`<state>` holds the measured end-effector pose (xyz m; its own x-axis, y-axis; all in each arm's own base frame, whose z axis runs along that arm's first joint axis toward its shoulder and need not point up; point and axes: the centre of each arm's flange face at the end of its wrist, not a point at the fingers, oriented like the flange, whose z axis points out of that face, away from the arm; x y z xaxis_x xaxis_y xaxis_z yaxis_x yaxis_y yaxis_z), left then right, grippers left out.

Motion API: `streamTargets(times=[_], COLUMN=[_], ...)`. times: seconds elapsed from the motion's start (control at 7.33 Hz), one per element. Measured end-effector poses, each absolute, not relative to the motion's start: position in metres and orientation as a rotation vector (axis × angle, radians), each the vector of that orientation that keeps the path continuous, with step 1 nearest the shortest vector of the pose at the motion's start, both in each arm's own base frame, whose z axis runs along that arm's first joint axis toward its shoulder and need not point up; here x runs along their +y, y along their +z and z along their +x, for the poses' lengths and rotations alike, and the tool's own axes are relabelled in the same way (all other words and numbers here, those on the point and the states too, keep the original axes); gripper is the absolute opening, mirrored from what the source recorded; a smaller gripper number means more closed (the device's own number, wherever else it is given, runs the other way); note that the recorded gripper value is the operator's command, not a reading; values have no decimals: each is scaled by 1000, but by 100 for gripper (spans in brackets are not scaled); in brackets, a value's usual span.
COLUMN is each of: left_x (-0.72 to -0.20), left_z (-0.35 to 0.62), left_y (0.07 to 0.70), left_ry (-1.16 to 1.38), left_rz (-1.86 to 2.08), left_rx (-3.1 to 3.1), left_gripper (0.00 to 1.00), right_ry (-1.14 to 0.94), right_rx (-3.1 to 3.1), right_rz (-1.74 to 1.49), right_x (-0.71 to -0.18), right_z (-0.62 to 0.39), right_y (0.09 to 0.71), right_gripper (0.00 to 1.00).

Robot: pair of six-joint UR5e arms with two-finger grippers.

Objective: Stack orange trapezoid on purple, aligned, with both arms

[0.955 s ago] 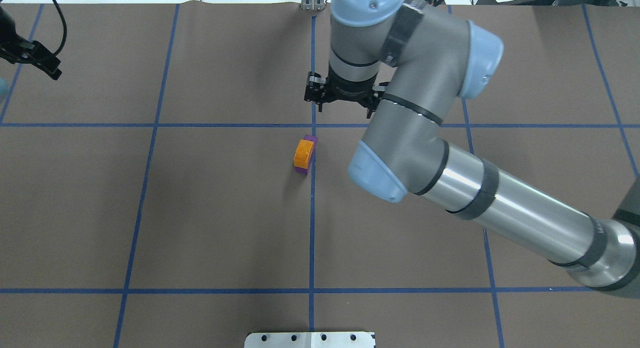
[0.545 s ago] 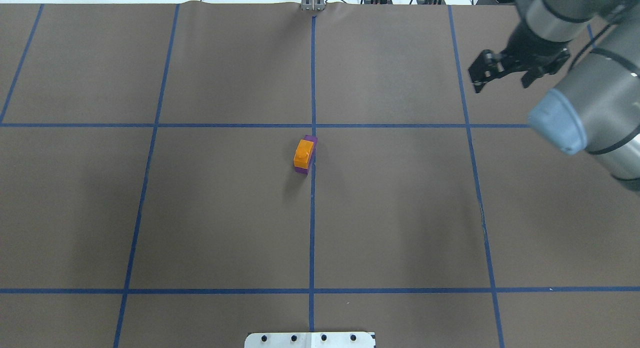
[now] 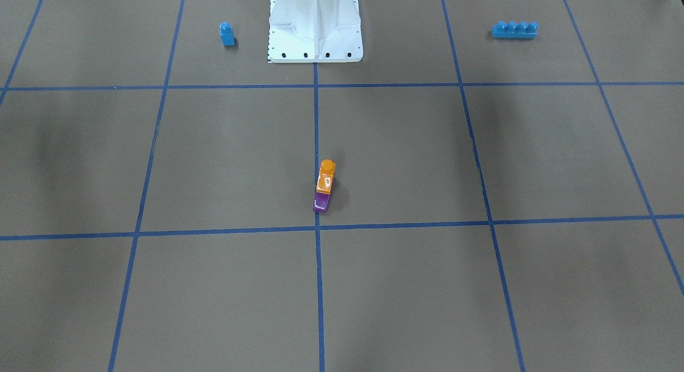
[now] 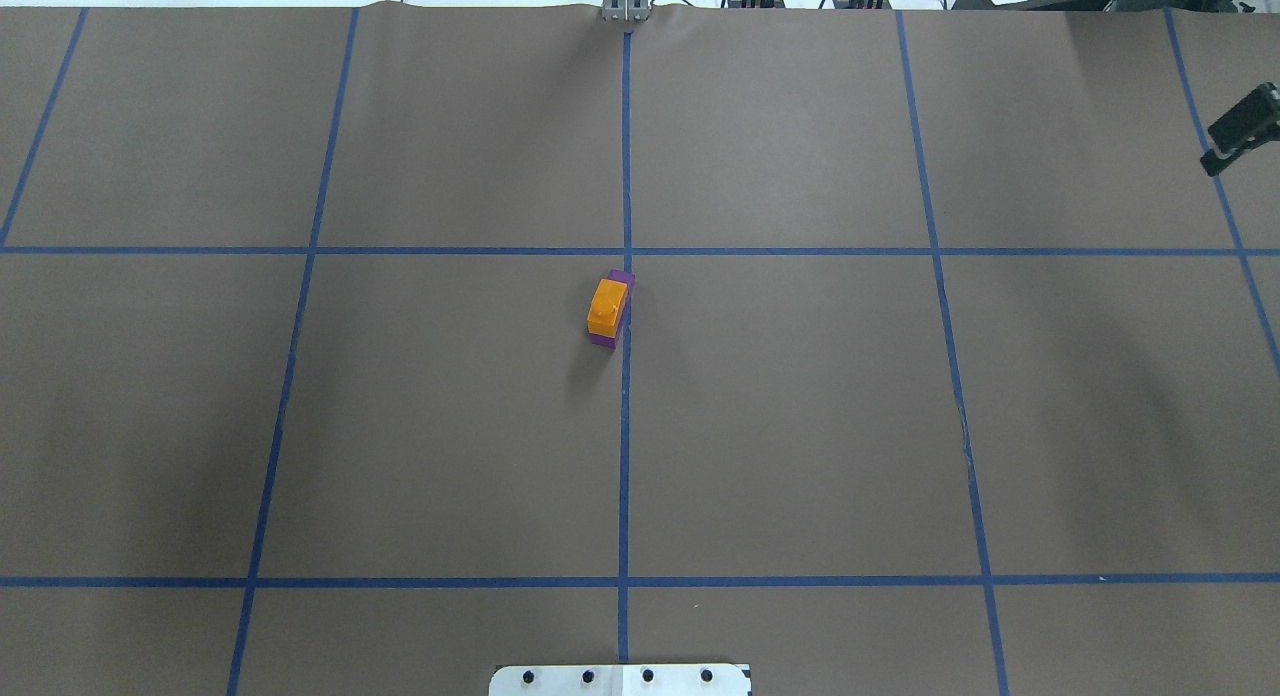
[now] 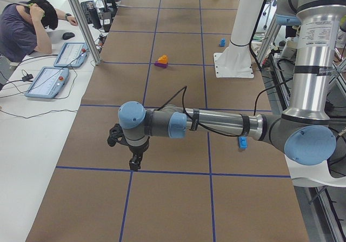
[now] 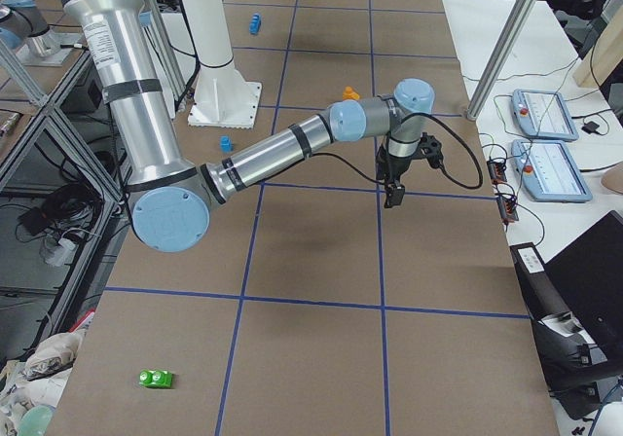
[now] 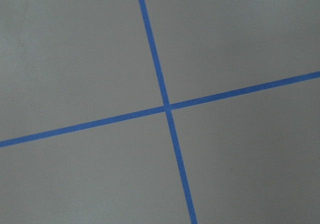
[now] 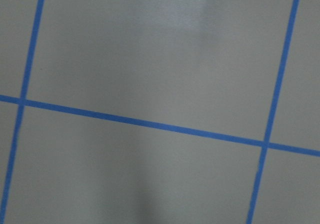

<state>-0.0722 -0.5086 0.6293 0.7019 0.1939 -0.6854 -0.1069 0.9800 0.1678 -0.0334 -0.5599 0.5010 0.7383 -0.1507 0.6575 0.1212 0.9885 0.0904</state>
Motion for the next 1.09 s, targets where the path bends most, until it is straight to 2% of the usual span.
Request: streamTargets(times=[0.55,1.09], left_x=[-494,-488], left_z=[-76,-90], left_y=[660,662], left_ry=[144,114], left_rz=[79,84], left_rx=[775,771], left_gripper=[100,100], right_ry=[-3,-10], right_rx=[-789,-829], right_rz=[-20,-30], right_x=[-512,-504], right_z=[33,58], right_y=[596,631], right_gripper=[100,100])
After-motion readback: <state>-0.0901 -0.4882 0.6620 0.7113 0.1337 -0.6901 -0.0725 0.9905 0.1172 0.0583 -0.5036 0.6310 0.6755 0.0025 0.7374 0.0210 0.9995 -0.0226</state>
